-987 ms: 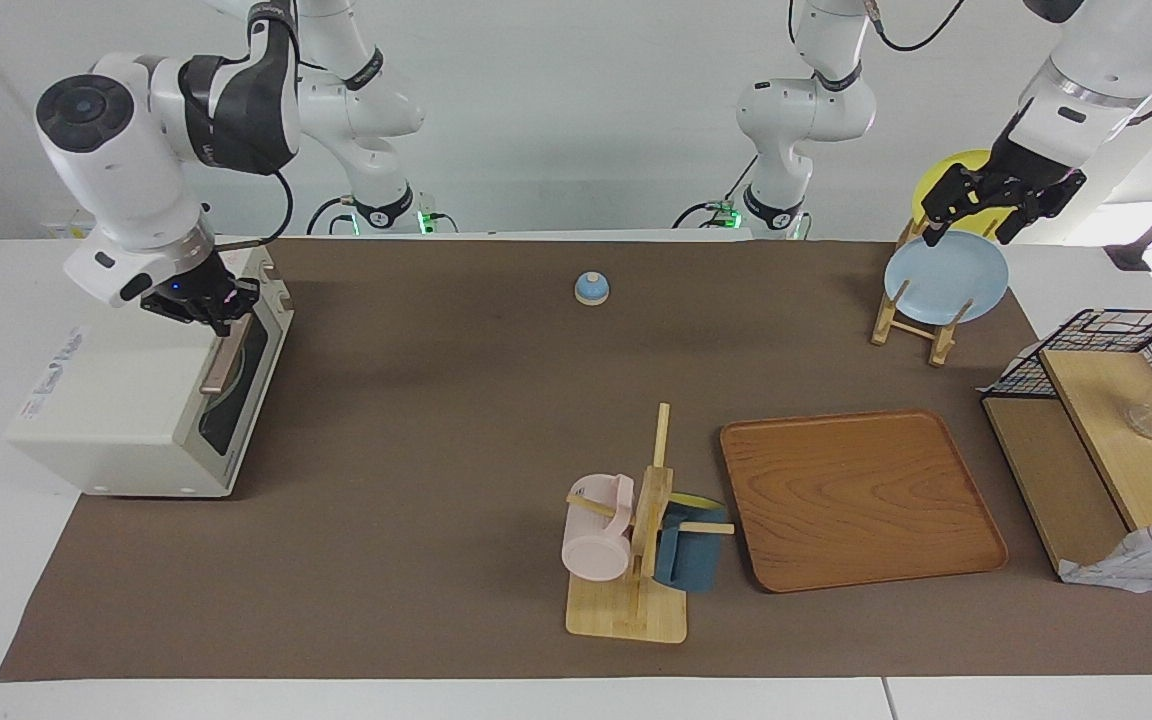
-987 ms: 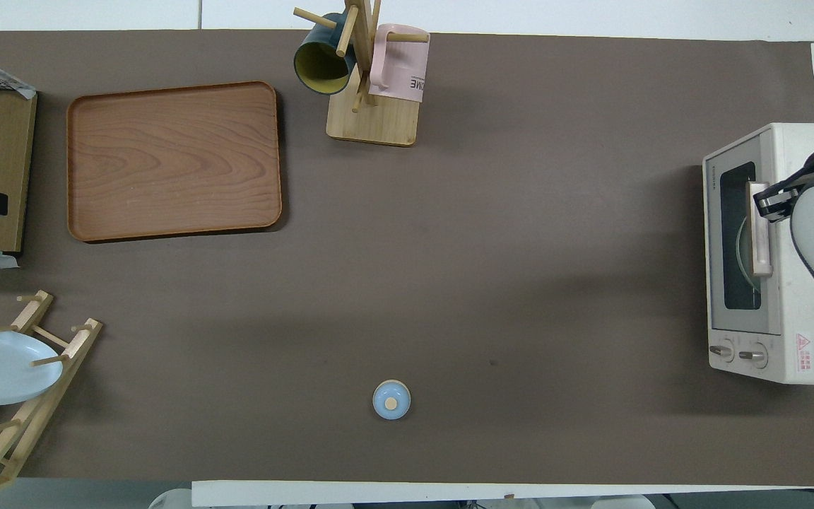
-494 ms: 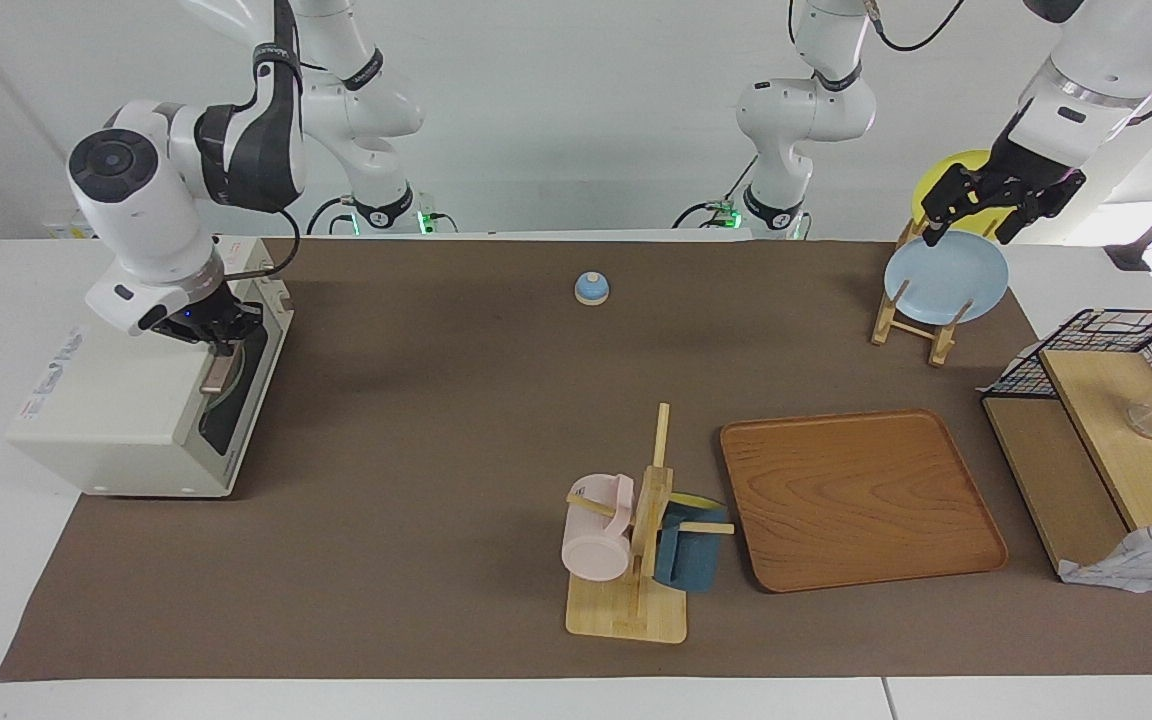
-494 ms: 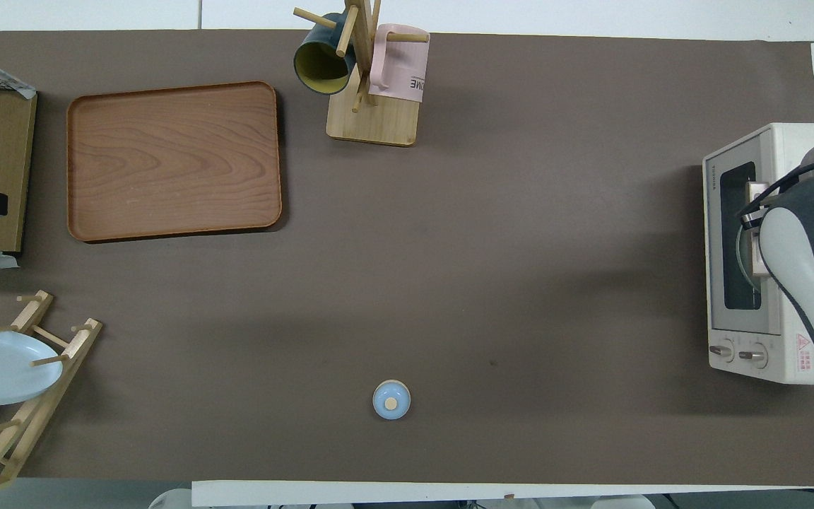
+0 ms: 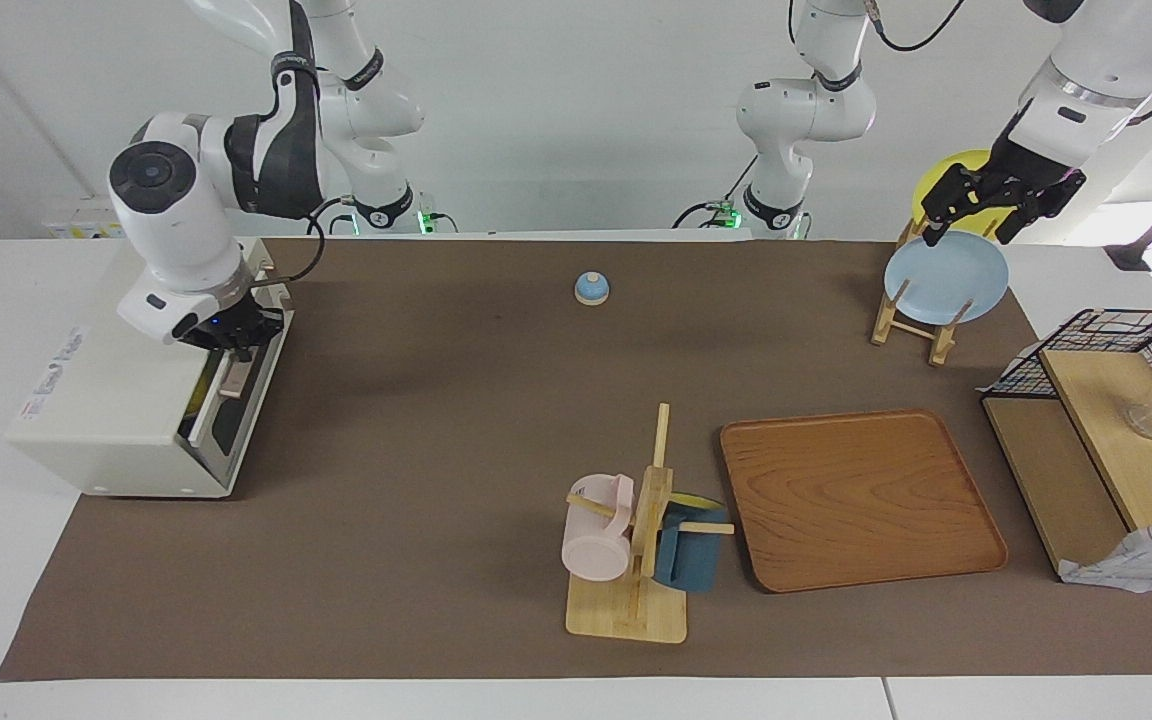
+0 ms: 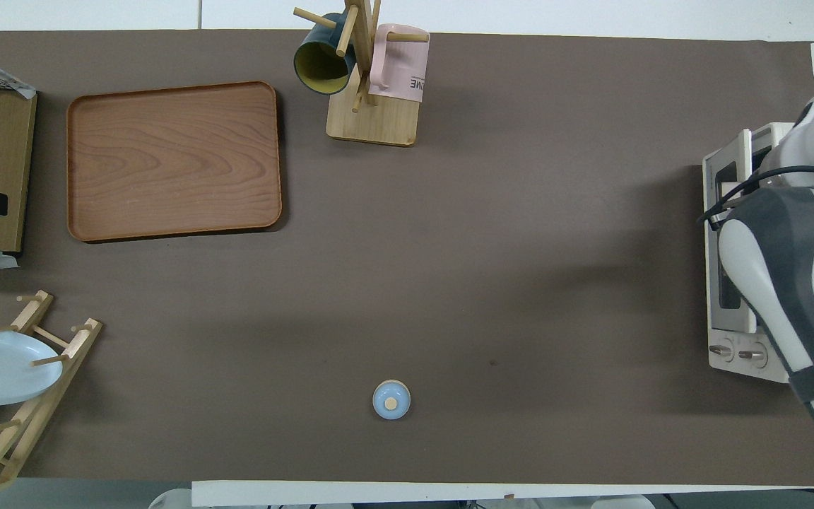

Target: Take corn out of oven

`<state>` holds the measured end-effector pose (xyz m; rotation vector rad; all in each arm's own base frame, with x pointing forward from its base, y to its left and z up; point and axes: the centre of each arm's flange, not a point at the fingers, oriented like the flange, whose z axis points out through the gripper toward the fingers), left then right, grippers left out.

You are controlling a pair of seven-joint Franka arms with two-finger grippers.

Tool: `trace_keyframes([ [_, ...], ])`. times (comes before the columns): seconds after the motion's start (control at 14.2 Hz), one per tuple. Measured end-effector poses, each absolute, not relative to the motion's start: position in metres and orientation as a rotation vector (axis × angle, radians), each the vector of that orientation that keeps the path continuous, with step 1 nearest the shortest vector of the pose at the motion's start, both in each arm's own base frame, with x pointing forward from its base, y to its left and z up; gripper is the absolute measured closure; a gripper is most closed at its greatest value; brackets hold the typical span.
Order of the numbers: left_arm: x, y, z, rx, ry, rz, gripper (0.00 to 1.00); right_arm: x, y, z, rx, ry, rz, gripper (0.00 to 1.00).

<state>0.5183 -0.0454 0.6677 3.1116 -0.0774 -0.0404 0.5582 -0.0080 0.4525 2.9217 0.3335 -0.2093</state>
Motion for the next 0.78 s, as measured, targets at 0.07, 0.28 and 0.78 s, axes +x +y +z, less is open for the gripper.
trace_keyframes([
  [0.07, 0.518, -0.045, 0.668, 3.112, -0.077, -0.04, 0.0, 0.562, 0.011, 0.441, 2.923, 0.325, -0.193, 0.99],
  [0.28, 0.518, -0.045, 0.668, 3.112, -0.077, -0.04, 0.0, 0.577, 0.054, 0.387, 2.938, 0.307, -0.171, 0.99],
  [0.78, 0.518, -0.045, 0.668, 3.112, -0.077, -0.04, 0.0, 0.594, 0.063, 0.307, 3.029, 0.205, -0.188, 0.99],
])
